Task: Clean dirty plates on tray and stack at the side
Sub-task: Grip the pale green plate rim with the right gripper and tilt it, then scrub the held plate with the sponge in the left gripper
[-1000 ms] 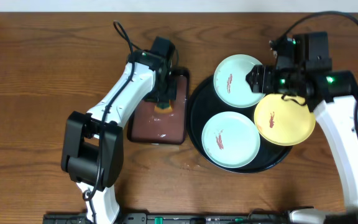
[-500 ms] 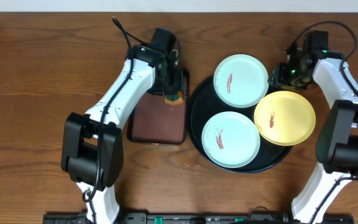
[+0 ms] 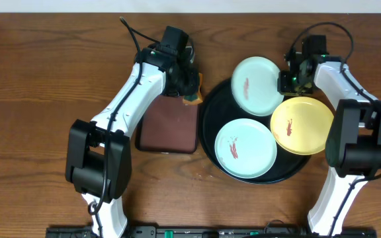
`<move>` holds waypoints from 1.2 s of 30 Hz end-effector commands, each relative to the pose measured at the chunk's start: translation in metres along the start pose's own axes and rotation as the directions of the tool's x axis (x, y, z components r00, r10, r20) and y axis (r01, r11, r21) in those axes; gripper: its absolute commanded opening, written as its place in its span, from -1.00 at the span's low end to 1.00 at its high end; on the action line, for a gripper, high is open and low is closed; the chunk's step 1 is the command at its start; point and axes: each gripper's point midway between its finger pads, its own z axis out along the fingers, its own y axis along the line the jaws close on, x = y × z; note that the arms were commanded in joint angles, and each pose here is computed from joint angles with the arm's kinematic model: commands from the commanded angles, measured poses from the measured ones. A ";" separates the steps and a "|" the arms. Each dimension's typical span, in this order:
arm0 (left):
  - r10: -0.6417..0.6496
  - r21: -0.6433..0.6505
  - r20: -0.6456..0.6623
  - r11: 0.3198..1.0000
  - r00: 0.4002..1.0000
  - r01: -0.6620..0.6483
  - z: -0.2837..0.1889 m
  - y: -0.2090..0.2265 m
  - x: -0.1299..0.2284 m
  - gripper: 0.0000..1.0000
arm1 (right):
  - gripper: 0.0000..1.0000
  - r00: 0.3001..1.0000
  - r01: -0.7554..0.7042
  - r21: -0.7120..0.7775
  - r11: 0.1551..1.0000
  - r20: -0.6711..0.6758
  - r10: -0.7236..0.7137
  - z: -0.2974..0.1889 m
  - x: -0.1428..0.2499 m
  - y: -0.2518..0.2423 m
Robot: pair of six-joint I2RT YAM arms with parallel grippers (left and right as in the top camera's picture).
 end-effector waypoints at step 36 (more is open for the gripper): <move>0.171 0.153 0.202 0.967 0.964 -0.203 0.004 -0.107 -0.022 -0.85 | -0.43 1.000 -0.028 0.047 0.999 -0.002 0.029 -0.016 0.011 0.025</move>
